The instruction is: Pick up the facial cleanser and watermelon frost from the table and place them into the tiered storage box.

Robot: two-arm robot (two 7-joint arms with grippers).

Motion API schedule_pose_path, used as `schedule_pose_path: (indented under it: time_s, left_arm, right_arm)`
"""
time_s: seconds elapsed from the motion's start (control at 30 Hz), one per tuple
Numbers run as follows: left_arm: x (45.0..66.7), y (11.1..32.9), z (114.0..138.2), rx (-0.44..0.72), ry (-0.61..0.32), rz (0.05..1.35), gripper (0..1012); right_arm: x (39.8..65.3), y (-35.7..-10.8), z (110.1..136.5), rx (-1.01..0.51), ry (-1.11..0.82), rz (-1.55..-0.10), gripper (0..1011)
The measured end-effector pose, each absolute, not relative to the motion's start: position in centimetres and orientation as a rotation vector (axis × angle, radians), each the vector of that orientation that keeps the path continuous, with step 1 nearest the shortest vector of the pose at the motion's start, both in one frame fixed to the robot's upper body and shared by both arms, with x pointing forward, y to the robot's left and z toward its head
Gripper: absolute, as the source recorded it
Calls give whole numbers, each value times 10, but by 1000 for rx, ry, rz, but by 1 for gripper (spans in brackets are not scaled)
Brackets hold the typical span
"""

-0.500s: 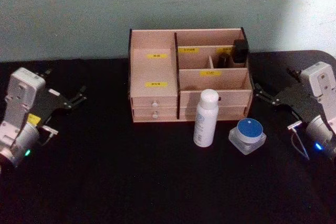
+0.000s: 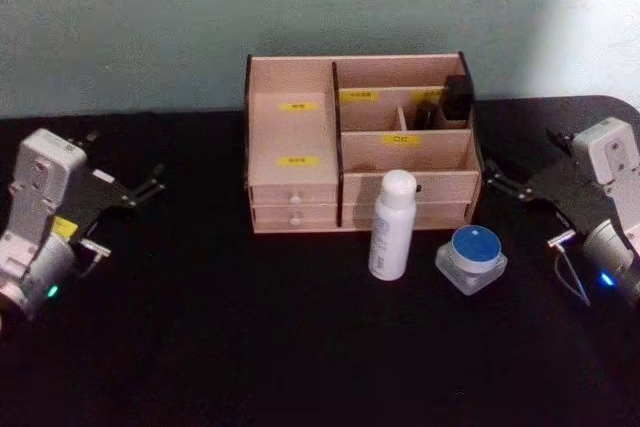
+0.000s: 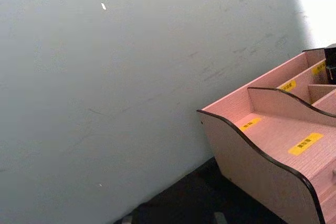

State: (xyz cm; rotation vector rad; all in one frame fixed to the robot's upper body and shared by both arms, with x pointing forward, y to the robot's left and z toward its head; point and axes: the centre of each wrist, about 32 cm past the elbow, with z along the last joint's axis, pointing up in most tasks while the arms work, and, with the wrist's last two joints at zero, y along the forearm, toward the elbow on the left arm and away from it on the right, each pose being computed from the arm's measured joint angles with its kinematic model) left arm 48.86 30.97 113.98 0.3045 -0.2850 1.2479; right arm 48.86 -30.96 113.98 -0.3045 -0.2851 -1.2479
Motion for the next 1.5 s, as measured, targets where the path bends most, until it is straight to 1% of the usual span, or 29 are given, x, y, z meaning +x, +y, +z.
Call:
schedule_pose_path:
  time_s: [0.5, 0.63, 0.93, 1.07, 1.23, 1.33, 1.4, 1.5]
  left_arm:
    - [489, 310, 1140, 305, -285, 1248, 1001]
    - [489, 310, 1140, 304, -285, 1248, 1001]
    - [489, 310, 1140, 305, -285, 1248, 1001]
    - [489, 310, 1140, 304, -285, 1248, 1001]
    - [489, 310, 1140, 304, -285, 1248, 1001]
    - [489, 310, 1140, 304, -285, 1248, 1001]
    - [489, 310, 1140, 304, -285, 1248, 1001]
    - [489, 310, 1140, 304, -285, 1248, 1001]
  right_arm:
    - [489, -310, 1140, -304, -285, -1248, 1000]
    - [487, -312, 1142, -286, -284, -1267, 1000]
    - [468, -315, 1153, -222, -293, -1276, 1000]
    - [456, -315, 1158, -199, -285, -1238, 1000]
    - [440, -313, 1161, -178, -255, -1152, 1000]
    - [435, -311, 1161, -178, -245, -1113, 1000]
    - [430, -309, 1160, -181, -234, -1057, 1000]
    - [429, -307, 1159, -183, -222, -1014, 1000]
